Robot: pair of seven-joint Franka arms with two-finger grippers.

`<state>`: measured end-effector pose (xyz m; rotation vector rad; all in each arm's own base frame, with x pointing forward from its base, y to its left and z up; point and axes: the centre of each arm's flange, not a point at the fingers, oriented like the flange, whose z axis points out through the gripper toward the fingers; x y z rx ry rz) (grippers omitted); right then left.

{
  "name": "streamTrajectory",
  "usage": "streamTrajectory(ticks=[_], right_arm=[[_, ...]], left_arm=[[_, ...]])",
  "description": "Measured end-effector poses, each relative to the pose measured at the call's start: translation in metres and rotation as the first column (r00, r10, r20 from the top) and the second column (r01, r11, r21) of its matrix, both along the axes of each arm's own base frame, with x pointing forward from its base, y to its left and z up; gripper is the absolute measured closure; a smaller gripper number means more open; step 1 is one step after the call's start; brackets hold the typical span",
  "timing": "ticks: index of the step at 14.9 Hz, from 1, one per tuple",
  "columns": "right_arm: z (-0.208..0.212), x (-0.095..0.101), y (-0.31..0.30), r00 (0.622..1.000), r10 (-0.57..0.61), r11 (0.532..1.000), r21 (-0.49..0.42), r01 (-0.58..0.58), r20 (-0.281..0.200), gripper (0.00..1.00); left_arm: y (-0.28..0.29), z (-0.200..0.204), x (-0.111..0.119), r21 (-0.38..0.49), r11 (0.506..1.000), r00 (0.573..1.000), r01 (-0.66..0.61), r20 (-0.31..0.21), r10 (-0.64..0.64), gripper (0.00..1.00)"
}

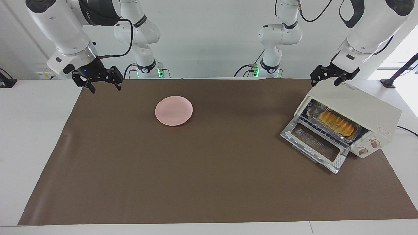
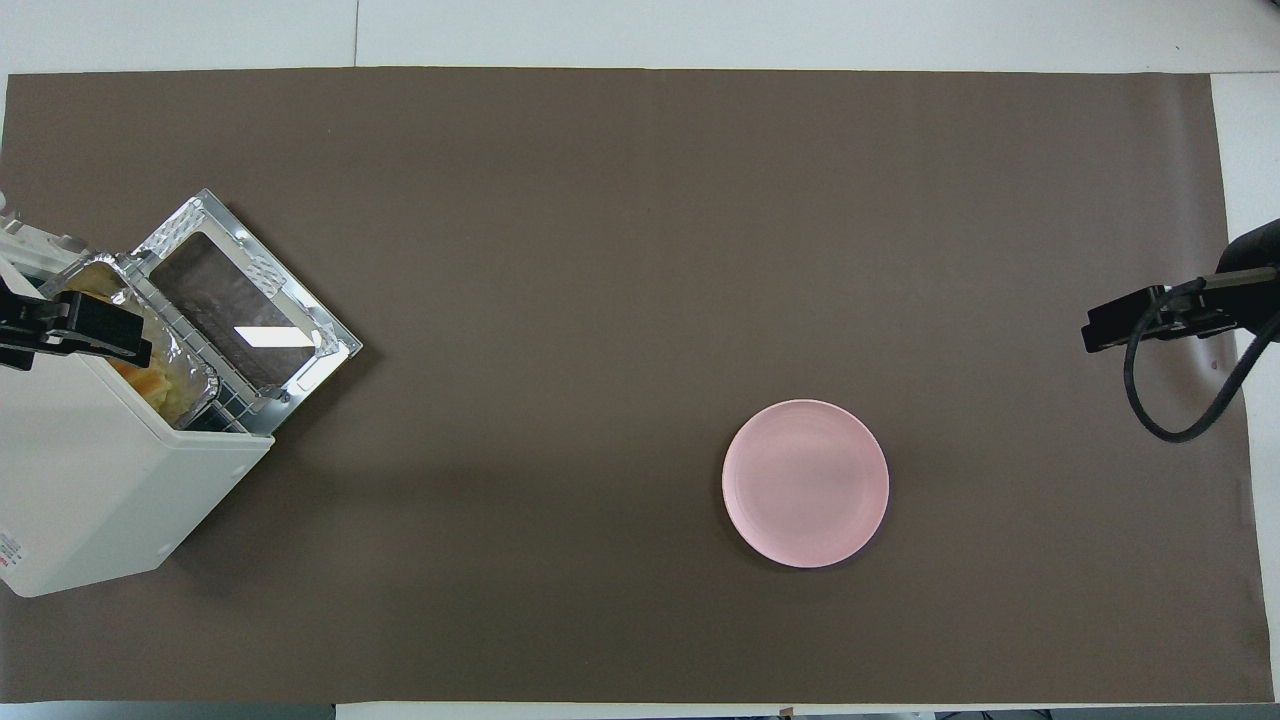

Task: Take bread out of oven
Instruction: 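Reach the left gripper toward the foil tray inside the toaster oven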

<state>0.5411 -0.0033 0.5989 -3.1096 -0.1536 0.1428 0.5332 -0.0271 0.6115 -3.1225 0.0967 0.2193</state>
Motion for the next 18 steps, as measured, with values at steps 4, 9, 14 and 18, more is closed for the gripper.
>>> streamTrajectory(ticks=[4, 9, 14, 18], right_arm=[[0.000, 0.000, 0.000, 1.000, 0.000, 1.000, 0.000, 0.000, 0.000, 0.00], [0.000, 0.000, 0.000, 1.000, 0.000, 1.000, 0.000, 0.000, 0.000, 0.00], [0.000, 0.000, 0.000, 1.000, 0.000, 1.000, 0.000, 0.000, 0.000, 0.00], [0.000, 0.000, 0.000, 1.000, 0.000, 1.000, 0.000, 0.000, 0.000, 0.00]], left_arm=[[0.000, 0.000, 0.000, 0.000, 1.000, 1.000, 0.000, 0.002, 0.000, 0.00], [0.000, 0.000, 0.000, 0.000, 1.000, 1.000, 0.000, 0.002, 0.000, 0.00], [0.011, 0.002, 0.004, 0.002, 0.999, 0.998, -0.052, 0.026, 0.052, 0.00], [0.024, -0.013, 0.035, 0.017, 0.992, 0.992, -0.125, 0.013, 0.125, 0.00]])
